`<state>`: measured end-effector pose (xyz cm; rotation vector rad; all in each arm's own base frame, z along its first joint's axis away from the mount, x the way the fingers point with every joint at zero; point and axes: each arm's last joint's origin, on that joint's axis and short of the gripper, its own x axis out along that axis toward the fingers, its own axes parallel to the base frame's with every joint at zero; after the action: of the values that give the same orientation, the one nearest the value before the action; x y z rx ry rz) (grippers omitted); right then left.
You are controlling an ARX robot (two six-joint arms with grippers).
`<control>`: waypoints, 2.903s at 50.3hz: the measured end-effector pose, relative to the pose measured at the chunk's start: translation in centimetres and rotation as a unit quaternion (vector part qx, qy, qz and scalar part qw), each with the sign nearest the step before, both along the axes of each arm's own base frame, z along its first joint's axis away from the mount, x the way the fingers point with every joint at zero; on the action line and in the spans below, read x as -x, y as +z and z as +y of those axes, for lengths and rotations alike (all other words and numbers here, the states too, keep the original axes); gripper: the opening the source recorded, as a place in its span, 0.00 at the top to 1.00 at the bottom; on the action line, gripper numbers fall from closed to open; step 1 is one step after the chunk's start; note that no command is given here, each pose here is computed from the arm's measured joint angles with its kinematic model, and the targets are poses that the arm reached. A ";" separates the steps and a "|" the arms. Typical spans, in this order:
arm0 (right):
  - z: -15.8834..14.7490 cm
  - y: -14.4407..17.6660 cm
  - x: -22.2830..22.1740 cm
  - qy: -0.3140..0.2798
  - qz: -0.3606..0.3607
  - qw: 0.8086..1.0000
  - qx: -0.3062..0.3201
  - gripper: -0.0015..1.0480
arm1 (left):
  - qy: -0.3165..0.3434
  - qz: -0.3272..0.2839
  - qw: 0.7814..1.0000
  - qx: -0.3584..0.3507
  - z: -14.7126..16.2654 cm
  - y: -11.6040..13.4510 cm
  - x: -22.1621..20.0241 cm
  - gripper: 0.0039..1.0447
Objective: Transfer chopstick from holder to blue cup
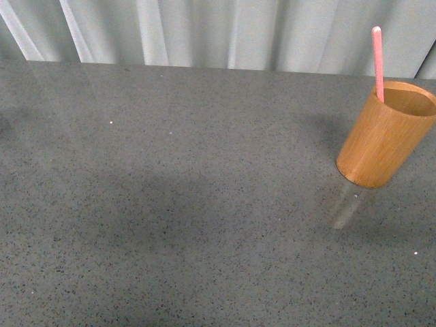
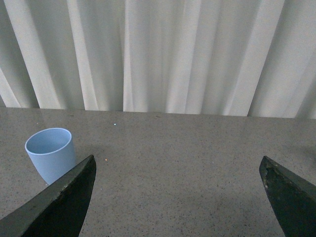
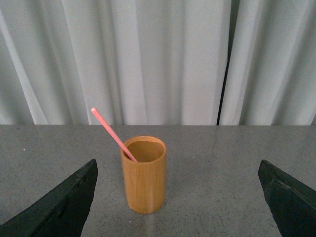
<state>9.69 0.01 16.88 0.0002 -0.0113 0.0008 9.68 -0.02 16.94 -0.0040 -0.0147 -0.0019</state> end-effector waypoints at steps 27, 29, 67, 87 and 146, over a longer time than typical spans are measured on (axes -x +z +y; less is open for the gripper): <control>0.0 0.0 0.0 0.000 0.000 1.000 0.000 0.10 | 0.000 0.000 1.000 0.000 0.0 0.0 0.0 0.06; 0.0 0.0 0.0 0.000 0.000 1.000 0.000 0.10 | 0.000 0.000 1.000 0.000 0.0 0.0 0.0 0.06; 0.0 0.0 0.0 0.000 0.000 1.000 0.000 0.10 | 0.000 0.000 1.000 0.000 0.0 0.0 0.0 0.06; 0.0 0.0 0.0 -0.001 0.000 1.000 0.000 0.10 | 0.230 0.148 0.959 0.070 0.4 -0.2 -1.5 0.06; 0.0 0.0 0.0 0.000 0.000 1.000 0.000 0.10 | 0.232 0.433 0.870 -0.045 12.2 1.8 -25.4 0.06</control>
<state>9.69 0.00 16.88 0.0002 -0.0113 0.0004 35.10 12.17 18.78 0.0926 0.8894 0.4850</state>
